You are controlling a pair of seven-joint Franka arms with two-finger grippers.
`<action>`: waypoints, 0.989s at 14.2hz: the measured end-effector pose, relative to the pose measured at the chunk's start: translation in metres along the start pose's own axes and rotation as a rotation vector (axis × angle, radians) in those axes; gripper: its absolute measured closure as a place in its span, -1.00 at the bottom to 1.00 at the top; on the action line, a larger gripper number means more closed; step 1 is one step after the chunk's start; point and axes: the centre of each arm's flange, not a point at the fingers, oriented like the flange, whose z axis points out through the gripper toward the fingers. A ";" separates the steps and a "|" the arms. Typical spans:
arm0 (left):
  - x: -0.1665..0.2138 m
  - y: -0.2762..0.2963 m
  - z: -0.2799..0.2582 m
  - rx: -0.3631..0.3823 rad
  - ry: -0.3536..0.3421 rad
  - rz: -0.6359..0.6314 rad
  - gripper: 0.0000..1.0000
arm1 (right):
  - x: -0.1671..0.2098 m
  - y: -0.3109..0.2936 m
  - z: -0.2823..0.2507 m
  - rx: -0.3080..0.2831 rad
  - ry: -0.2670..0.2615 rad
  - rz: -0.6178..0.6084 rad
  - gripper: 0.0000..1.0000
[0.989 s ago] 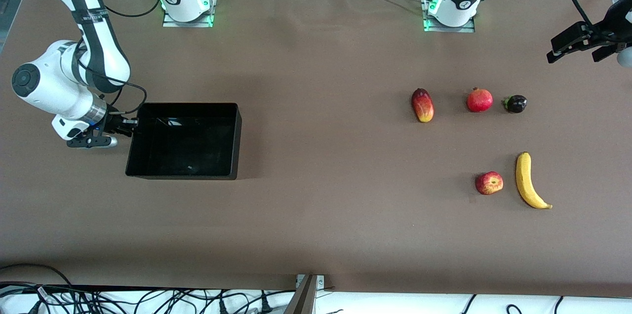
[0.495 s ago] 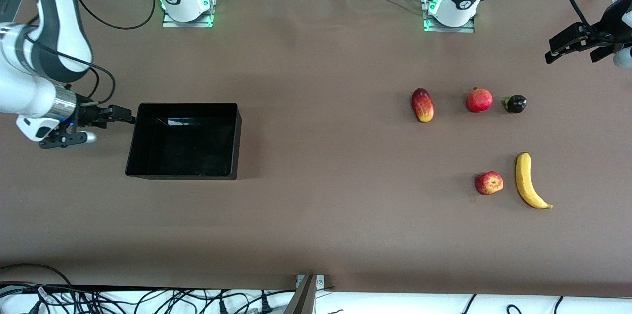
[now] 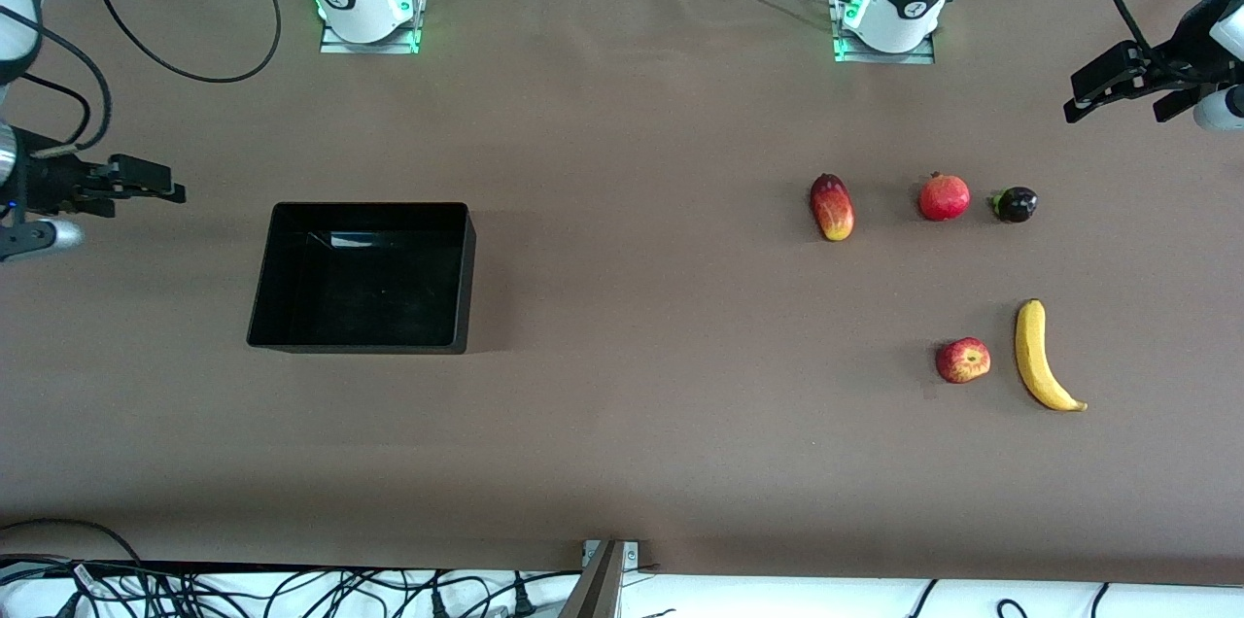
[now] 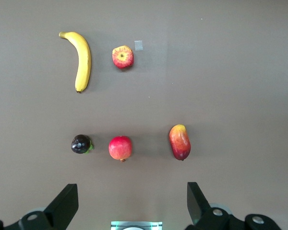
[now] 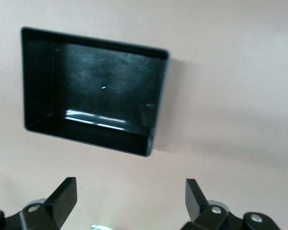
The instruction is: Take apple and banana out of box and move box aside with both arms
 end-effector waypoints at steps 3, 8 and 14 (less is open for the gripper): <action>0.000 0.001 0.000 0.000 0.000 0.046 -1.00 | -0.006 -0.001 -0.022 -0.083 -0.026 -0.007 -1.00; 0.000 0.001 0.000 0.000 0.000 0.048 -1.00 | -0.008 -0.009 -0.025 -0.080 -0.040 0.007 -1.00; 0.000 0.002 0.001 0.000 -0.001 0.039 -1.00 | -0.027 -0.008 -0.025 -0.098 0.030 0.041 -1.00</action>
